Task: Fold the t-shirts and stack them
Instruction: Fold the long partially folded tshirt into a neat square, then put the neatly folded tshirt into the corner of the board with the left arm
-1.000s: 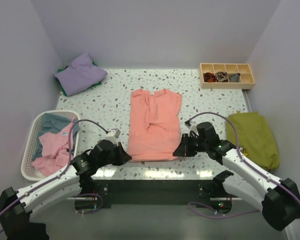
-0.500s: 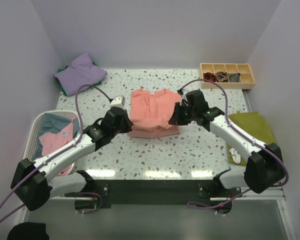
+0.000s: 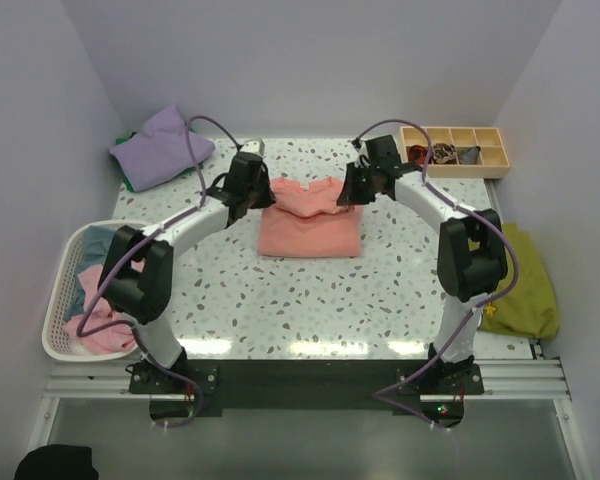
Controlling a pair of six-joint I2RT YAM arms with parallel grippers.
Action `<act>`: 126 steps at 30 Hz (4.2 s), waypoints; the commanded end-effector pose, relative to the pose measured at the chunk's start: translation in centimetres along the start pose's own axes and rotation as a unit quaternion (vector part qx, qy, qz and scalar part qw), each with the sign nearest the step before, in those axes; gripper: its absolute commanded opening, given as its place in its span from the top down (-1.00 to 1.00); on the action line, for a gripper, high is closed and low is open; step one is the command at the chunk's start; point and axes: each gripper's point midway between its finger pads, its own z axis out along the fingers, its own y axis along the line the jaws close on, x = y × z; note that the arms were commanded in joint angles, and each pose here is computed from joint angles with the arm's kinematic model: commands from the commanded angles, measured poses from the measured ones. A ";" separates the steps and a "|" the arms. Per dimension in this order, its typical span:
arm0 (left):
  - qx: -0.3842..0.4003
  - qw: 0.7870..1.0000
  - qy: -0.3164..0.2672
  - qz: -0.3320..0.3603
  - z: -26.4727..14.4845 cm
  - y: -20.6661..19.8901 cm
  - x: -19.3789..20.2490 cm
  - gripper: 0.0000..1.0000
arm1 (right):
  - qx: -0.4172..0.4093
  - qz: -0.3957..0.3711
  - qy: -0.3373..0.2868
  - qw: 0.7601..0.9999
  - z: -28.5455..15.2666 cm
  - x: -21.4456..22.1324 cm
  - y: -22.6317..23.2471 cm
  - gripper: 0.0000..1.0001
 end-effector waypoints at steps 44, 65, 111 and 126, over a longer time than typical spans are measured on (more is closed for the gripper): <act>0.254 0.967 0.018 -0.001 8.3 -3.7 -4.2 -0.13 | -0.077 -0.005 -0.044 0.996 5.2 -7.0 2.9 -0.25; 0.207 0.974 -0.058 0.070 18.1 -1.7 -9.5 -0.19 | 0.017 0.010 -0.105 0.994 8.7 -13.6 -6.9 -0.27; 0.223 0.972 -0.075 0.019 11.1 1.1 -5.8 -0.12 | 0.002 0.022 -0.095 0.995 5.2 -10.1 -7.2 -0.60; 0.220 0.973 -0.076 -0.003 6.0 1.2 -4.0 -0.13 | 0.027 0.026 -0.064 0.997 5.9 -7.8 -9.1 -0.61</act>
